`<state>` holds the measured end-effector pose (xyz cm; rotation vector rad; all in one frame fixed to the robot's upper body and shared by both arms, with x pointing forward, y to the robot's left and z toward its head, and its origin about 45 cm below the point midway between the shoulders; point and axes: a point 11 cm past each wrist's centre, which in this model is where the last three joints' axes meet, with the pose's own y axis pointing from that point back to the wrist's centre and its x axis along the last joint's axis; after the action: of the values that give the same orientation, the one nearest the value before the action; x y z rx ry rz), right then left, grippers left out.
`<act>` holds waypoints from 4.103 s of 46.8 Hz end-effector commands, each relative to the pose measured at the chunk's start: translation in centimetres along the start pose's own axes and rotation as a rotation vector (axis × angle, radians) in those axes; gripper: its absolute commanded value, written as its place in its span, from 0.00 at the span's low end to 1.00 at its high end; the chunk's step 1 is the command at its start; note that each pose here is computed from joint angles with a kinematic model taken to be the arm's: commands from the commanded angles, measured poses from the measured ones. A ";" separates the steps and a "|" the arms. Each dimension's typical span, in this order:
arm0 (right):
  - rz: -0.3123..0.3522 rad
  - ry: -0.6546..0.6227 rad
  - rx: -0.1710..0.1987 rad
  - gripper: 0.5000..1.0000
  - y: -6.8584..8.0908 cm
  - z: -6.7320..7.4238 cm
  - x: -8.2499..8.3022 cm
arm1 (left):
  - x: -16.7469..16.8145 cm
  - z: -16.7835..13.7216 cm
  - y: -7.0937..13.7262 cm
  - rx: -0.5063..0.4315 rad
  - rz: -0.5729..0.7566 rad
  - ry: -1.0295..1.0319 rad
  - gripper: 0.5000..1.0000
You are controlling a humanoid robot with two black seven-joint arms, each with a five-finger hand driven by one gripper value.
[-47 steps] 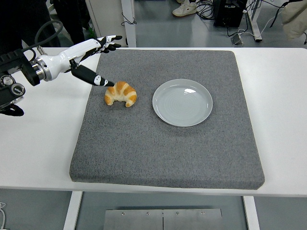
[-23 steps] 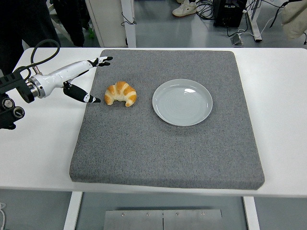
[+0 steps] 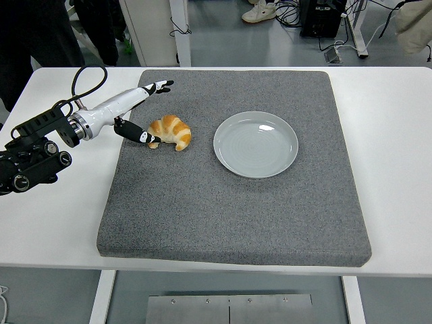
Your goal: Place the bread on the plate
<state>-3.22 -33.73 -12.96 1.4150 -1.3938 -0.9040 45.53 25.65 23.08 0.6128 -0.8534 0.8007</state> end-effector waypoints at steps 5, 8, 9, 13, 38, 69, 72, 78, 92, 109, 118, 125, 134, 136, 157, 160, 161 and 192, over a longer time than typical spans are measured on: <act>0.000 0.001 0.002 1.00 0.0 -0.1 0.0 | -0.8 0.6 -0.8 -0.009 -0.004 0.014 0.92; 0.000 0.000 0.002 1.00 0.0 -0.1 0.0 | -1.2 0.7 -1.2 -0.009 -0.008 0.014 0.92; 0.000 0.001 0.003 1.00 -0.1 -0.2 0.0 | -1.4 0.8 -1.4 -0.012 -0.009 0.016 0.92; 0.000 0.001 0.003 1.00 -0.1 -0.2 0.0 | -1.7 0.9 -1.9 -0.009 -0.008 0.019 0.92; 0.000 0.000 0.005 1.00 -0.1 -0.3 0.0 | -2.9 0.9 -2.3 -0.004 -0.019 0.024 0.92; 0.004 -0.001 0.000 1.00 0.0 0.0 0.1 | -4.3 -1.1 -2.8 0.067 0.026 0.042 0.87; 0.003 0.001 0.000 1.00 0.0 0.0 0.1 | -4.5 -1.1 -3.0 0.072 0.027 0.041 0.81; 0.003 0.001 0.000 1.00 0.0 0.0 0.1 | -4.6 -1.1 -3.0 0.074 0.026 0.040 0.66; 0.002 0.001 0.005 1.00 -0.1 -0.3 0.1 | -4.5 -1.1 -3.0 0.076 0.024 0.040 0.17; 0.003 0.003 0.004 1.00 -0.1 -0.3 0.1 | -3.7 -0.8 -3.2 0.064 0.035 0.029 0.00; 0.003 0.003 0.004 1.00 -0.1 -0.3 0.1 | -2.0 -0.2 -3.5 0.031 0.054 0.008 0.00; 0.002 0.003 0.003 1.00 -0.1 -0.2 0.1 | -0.4 0.3 -3.6 0.000 0.074 -0.014 0.00; 0.002 0.003 0.003 1.00 -0.1 -0.2 0.1 | 1.7 0.9 -3.9 -0.013 0.103 -0.042 0.00; 0.003 0.001 0.003 1.00 -0.1 -0.2 0.1 | 2.2 1.0 -3.9 -0.014 0.110 -0.048 0.00; 0.003 0.003 0.004 1.00 -0.1 -0.3 0.1 | 8.4 3.8 -4.8 -0.064 0.190 -0.124 0.00; 0.003 0.003 0.004 1.00 -0.1 -0.3 0.1 | 9.2 4.4 -5.0 -0.074 0.200 -0.132 0.00; 0.003 0.003 0.004 1.00 -0.1 -0.3 0.1 | 9.4 4.6 -5.1 -0.079 0.202 -0.137 0.00; 0.003 0.003 0.004 1.00 -0.1 -0.3 0.1 | 9.0 11.6 -8.9 -0.219 0.173 -0.166 0.00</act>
<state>-2.96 -33.80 -12.96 1.4166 -1.3964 -0.8979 51.85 17.07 35.39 0.4410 -1.1392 0.8307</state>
